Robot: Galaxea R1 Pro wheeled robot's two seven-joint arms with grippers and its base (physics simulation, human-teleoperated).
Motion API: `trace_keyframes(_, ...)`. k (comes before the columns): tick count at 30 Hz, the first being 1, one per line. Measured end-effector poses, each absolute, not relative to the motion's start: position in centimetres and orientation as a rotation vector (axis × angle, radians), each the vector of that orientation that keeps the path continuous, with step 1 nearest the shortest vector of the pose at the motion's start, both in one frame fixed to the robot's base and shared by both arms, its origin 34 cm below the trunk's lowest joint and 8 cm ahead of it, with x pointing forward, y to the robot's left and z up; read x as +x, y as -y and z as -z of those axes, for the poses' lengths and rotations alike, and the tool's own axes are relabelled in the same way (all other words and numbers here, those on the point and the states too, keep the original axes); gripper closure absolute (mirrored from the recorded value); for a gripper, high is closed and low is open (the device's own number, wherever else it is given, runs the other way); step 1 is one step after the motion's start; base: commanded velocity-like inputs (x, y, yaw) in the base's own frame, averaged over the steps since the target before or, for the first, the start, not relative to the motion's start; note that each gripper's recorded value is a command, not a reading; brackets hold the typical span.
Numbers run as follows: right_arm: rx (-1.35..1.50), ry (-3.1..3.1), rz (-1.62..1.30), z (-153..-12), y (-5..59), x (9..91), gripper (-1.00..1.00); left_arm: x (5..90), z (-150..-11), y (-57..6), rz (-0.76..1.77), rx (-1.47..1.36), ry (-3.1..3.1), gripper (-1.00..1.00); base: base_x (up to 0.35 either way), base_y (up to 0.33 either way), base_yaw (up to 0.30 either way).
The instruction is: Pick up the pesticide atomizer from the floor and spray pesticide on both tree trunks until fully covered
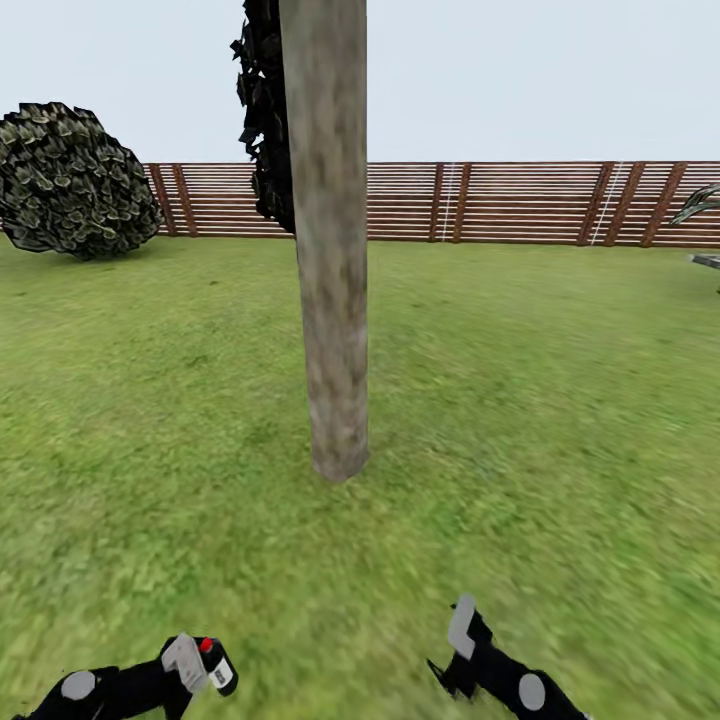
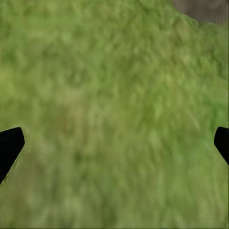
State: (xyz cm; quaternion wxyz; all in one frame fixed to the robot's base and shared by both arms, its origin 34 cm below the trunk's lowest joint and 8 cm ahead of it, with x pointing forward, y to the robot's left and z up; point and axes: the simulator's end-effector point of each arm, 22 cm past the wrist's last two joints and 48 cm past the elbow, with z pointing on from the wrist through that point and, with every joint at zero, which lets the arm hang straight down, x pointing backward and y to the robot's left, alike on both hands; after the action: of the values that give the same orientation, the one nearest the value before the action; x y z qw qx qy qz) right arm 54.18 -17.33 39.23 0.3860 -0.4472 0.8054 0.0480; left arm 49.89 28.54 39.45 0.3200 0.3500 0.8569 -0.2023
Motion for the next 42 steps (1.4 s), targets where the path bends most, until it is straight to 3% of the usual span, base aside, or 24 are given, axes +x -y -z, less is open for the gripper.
trace_keyframes(5,-1.385,-1.968,-0.45,-43.3,12.0,56.1,-1.0,53.3,-43.5,-26.7,0.691,1.131,-2.266,1.0,0.001,-0.001,0.0)
trace_keyframes(13,-1.425,-1.914,-0.558,-45.1,8.0,56.2,-1.0,53.0,-43.3,-27.0,0.675,1.309,-2.305,1.0,0.0,0.0,0.0)
trace_keyframes(14,-1.423,-1.915,-0.564,-45.1,7.7,56.1,1.0,53.0,-43.3,-26.8,0.676,1.312,-2.304,1.0,0.0,0.0,0.0)
trace_keyframes(42,-1.57,-1.753,-0.659,-48.0,-0.3,54.4,1.0,50.2,-42.9,-13.2,0.855,1.58,-2.115,1.0,0.0,0.0,0.0)
